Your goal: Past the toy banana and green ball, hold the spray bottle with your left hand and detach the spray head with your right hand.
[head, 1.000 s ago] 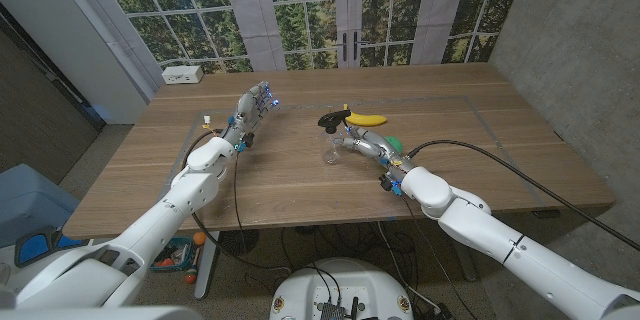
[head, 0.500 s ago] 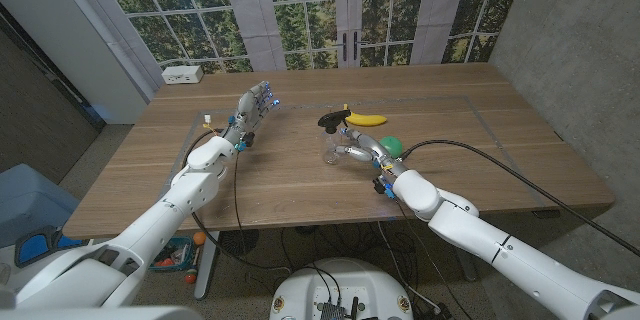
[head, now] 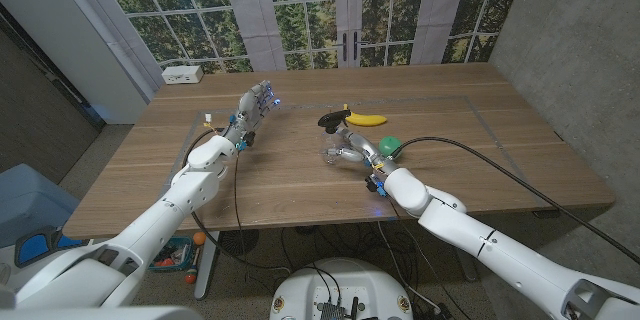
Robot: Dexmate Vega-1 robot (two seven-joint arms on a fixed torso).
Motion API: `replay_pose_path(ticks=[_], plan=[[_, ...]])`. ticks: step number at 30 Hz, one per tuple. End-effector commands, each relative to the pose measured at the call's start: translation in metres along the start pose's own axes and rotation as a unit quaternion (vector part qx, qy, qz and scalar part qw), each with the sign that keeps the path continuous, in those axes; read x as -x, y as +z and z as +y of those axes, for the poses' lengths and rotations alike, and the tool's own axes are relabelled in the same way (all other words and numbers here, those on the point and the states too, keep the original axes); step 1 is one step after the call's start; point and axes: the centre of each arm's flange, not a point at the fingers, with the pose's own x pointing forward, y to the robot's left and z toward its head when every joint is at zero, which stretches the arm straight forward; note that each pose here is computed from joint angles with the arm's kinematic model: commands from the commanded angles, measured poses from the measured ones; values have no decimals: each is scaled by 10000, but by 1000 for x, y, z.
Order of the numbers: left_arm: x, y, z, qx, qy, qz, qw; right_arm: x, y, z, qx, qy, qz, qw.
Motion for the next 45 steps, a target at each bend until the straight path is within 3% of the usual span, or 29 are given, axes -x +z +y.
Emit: replay_pose_path(ticks=[1,9,21,28,37,45], plan=[[2,-1,-1,35,-16,29,10000,-16,5,8,-69,-53,-261,9996],[2,-1,0,54,-23,30,10000,-24,4,13,-57,-312,-271,9991],[1,-1,1,64,-17,17,10000,-31,-13,21,155,-434,174,9988],[-1,-2,1,63,-44,27,10000,-31,-14,20,197,-602,80,9980],[-2,4,0,-61,-82,17,9999,-29,-5,3,555,-1056,-41,9929],[-2,18,-3,-557,-158,68,9983,-24,5,-15,1141,-1424,-123,9831]])
